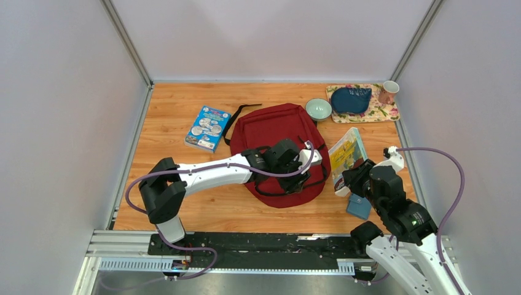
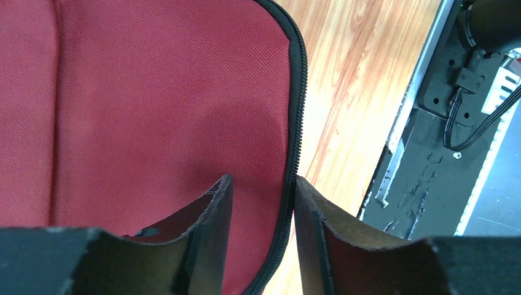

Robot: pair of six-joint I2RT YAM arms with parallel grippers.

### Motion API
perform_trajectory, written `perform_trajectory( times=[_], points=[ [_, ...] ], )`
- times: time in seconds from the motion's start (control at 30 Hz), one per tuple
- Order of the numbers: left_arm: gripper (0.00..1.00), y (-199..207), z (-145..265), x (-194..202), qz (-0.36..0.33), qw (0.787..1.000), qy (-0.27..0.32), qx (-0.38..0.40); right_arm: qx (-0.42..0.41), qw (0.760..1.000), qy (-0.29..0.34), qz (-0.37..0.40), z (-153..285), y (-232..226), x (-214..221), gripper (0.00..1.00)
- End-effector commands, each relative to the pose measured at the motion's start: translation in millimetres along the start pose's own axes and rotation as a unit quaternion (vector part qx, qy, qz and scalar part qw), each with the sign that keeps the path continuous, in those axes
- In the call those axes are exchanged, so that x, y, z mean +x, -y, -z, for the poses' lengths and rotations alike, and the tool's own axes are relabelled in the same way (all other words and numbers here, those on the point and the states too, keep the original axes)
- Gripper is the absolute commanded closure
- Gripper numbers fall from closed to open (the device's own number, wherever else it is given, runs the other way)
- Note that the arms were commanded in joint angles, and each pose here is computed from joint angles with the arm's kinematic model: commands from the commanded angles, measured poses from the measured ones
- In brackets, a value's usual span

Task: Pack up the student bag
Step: Place the book in the student bag.

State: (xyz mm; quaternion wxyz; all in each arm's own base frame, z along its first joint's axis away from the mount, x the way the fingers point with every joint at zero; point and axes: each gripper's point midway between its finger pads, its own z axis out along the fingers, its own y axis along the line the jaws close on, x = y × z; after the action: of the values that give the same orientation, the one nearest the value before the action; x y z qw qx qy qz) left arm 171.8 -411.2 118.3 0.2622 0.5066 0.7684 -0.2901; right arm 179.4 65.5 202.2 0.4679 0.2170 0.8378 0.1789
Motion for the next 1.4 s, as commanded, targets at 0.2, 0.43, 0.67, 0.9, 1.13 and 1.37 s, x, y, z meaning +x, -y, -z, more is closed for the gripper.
perform_trajectory(
  times=[0.2, 0.43, 0.67, 0.9, 1.13, 1.37],
  points=[
    [0.72, 9, -1, -19, -0.006, 1.0, 0.016, 0.01, -0.051, 0.996, 0.064, -0.029, 12, -27, -37, 1.0],
    [1.0, -5, 1, -24, -0.005, 0.999, 0.019, -0.031, -0.055, 0.996, 0.064, -0.032, 16, -27, -38, 1.0],
    [1.0, -40, 31, -54, -0.002, 0.987, 0.059, -0.147, -0.059, 0.995, 0.064, -0.037, 27, -24, -40, 1.0],
    [1.0, -66, 87, -98, 0.033, 0.963, 0.127, -0.234, -0.079, 0.995, 0.028, -0.063, 40, -24, -23, 1.0],
    [1.0, -75, 121, -114, 0.069, 0.945, 0.187, -0.258, -0.15, 0.978, -0.034, -0.143, 49, -43, 5, 1.0],
    [1.0, -67, 134, -116, 0.078, 0.936, 0.245, -0.238, -0.187, 0.962, -0.068, -0.19, 52, -50, 22, 1.0]
  ],
)
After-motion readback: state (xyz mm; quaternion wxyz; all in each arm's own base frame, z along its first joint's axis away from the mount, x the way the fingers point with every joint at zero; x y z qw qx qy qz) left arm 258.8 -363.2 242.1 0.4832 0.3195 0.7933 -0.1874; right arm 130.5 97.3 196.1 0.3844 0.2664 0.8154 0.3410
